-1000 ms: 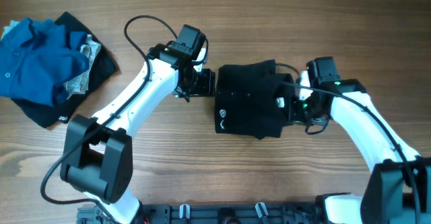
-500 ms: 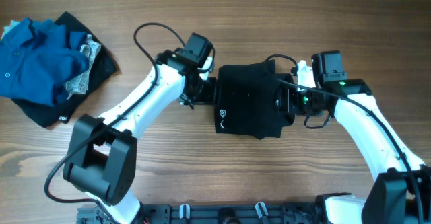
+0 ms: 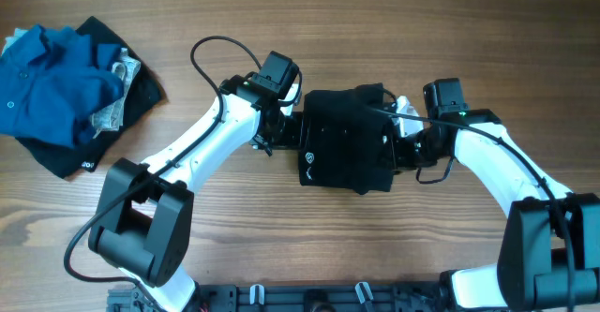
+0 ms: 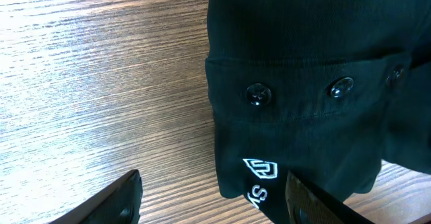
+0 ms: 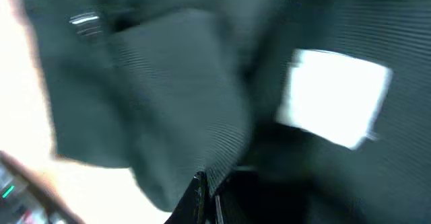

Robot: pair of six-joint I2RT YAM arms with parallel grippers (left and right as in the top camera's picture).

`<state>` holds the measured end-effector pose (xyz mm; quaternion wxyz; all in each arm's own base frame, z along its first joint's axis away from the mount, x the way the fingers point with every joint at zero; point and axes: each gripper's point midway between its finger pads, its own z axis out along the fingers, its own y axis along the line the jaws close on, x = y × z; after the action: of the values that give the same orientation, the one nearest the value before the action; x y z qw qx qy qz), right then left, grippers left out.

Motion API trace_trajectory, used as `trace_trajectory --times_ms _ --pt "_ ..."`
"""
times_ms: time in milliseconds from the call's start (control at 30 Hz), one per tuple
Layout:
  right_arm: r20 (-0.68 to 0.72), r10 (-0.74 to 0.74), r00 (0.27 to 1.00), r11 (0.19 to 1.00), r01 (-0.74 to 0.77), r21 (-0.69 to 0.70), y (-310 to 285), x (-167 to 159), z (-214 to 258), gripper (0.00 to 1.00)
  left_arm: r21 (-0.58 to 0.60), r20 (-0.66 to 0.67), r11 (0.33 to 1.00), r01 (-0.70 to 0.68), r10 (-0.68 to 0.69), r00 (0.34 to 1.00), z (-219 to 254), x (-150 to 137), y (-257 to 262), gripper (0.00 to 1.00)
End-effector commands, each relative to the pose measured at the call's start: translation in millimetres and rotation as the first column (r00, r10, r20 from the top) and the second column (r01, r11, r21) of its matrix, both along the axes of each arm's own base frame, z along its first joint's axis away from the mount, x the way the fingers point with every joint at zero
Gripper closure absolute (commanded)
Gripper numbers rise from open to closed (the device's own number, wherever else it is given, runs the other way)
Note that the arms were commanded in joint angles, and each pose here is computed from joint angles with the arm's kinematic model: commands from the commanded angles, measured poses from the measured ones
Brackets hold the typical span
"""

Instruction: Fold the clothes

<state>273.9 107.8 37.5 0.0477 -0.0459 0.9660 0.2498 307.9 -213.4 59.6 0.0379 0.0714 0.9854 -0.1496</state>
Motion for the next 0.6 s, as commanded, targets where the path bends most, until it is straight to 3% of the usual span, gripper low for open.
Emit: trace_trajectory --times_ms 0,100,233,300,400,467,500,567 --pt "0.007 -0.234 0.972 0.934 0.227 -0.275 -48.1 7.8 -10.9 0.96 -0.007 -0.014 1.000 0.010 -0.010 1.000 -3.8 -2.9 -0.7 0.32" --pt "0.061 -0.401 0.914 0.819 0.387 -0.424 -81.7 4.4 -3.5 0.96 -0.001 -0.010 1.000 0.009 -0.009 1.000 -4.0 -2.1 0.2 0.32" --pt "0.075 -0.400 0.913 0.823 0.394 -0.409 -80.3 6.2 1.4 0.96 0.002 -0.007 1.000 0.008 -0.008 1.000 -4.1 -1.5 0.7 0.31" --pt "0.064 -0.200 0.978 0.953 0.209 -0.219 -40.5 12.4 8.4 0.96 0.002 -0.007 1.000 0.008 -0.008 1.000 -4.1 -1.6 0.7 0.31" --pt "0.112 -0.039 0.993 0.999 0.040 -0.015 -3.2 15.4 24.4 0.96 0.004 -0.006 1.000 0.008 -0.008 1.000 -4.2 -1.4 1.1 0.31" --pt "0.189 0.081 0.979 0.981 -0.112 0.161 26.3 12.3 45.8 0.96 0.004 -0.006 1.000 0.008 -0.008 1.000 -4.2 -1.4 1.1 0.29" --pt "0.265 0.146 0.953 0.933 -0.222 0.284 45.8 8.4 66.0 0.96 0.005 -0.007 1.000 0.008 -0.008 1.000 -4.3 -1.4 1.2 0.30" --pt "0.326 0.147 0.934 0.883 -0.273 0.383 59.4 11.7 85.1 0.96 0.016 0.014 1.000 0.003 -0.003 1.000 -4.4 3.2 2.8 0.32"
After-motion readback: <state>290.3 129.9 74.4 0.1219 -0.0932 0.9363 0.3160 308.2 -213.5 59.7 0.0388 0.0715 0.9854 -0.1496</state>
